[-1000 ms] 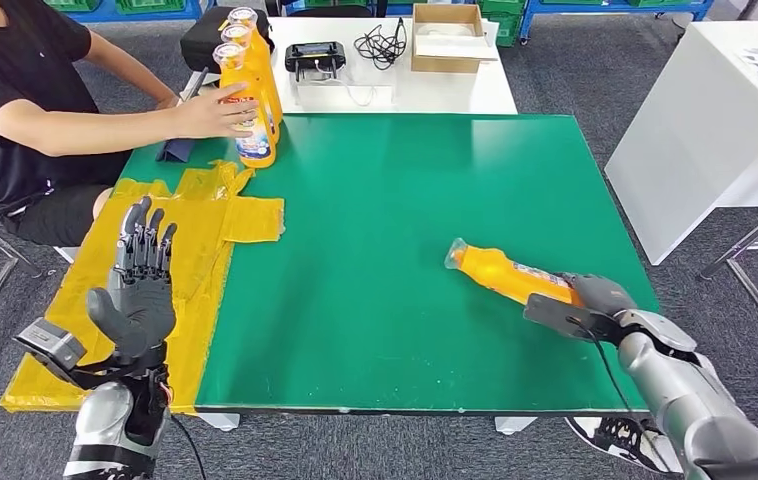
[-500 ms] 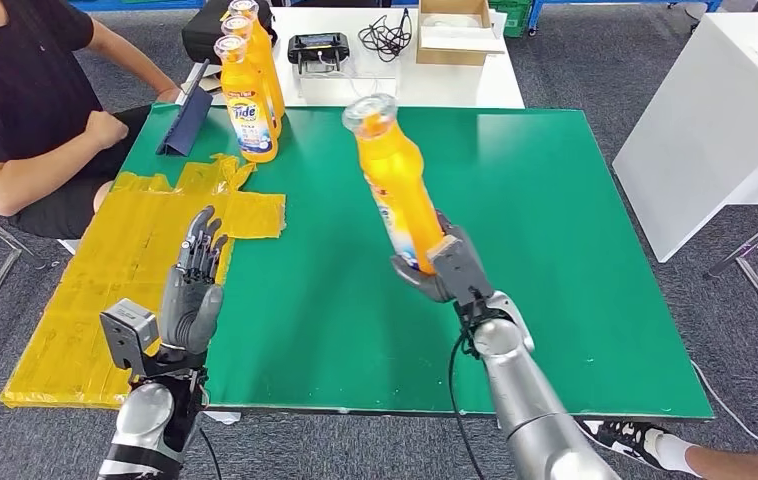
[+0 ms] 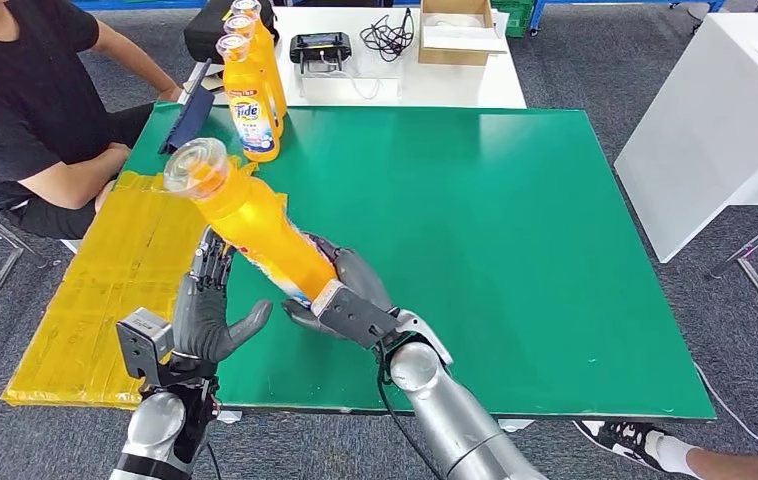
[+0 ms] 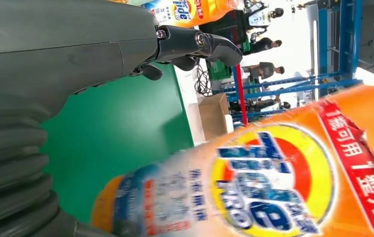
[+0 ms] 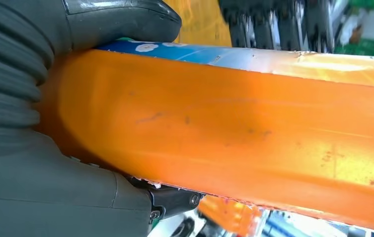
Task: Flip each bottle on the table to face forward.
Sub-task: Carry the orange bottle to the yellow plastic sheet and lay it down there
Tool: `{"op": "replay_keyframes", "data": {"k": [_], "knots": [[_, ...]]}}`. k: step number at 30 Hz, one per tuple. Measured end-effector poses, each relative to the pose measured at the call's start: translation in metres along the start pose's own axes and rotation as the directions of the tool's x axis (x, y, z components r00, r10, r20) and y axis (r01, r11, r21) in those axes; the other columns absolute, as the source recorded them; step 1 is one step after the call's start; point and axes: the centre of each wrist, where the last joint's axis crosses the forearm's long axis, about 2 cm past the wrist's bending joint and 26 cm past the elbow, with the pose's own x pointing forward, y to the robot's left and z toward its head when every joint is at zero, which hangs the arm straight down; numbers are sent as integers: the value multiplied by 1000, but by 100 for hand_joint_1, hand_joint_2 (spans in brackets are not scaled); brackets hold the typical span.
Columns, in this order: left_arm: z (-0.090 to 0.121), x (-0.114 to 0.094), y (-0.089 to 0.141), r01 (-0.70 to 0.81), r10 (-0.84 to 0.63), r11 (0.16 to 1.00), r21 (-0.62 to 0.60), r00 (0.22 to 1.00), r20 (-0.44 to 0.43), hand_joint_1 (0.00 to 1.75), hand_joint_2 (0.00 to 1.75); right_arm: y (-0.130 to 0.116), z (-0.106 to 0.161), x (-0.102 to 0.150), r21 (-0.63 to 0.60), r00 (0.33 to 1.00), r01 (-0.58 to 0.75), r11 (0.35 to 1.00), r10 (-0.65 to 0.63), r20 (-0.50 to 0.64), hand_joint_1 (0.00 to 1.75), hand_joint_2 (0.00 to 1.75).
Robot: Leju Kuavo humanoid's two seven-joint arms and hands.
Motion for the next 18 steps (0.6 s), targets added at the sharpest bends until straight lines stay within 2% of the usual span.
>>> {"op": "replay_keyframes", "data": {"k": [5, 11, 18], "knots": [[2, 0, -1, -31, 31, 999, 6, 1000, -1, 0, 175, 33, 5, -4, 79, 998, 47, 996, -43, -54, 175, 175], [13, -2, -5, -76, 76, 997, 17, 997, -26, 0, 175, 79, 27, -20, 224, 983, 95, 970, -57, -173, 175, 175], [35, -7, -4, -140, 143, 990, 36, 985, -95, 0, 175, 93, 45, -35, 345, 971, 62, 937, 24, -238, 175, 175]]}}
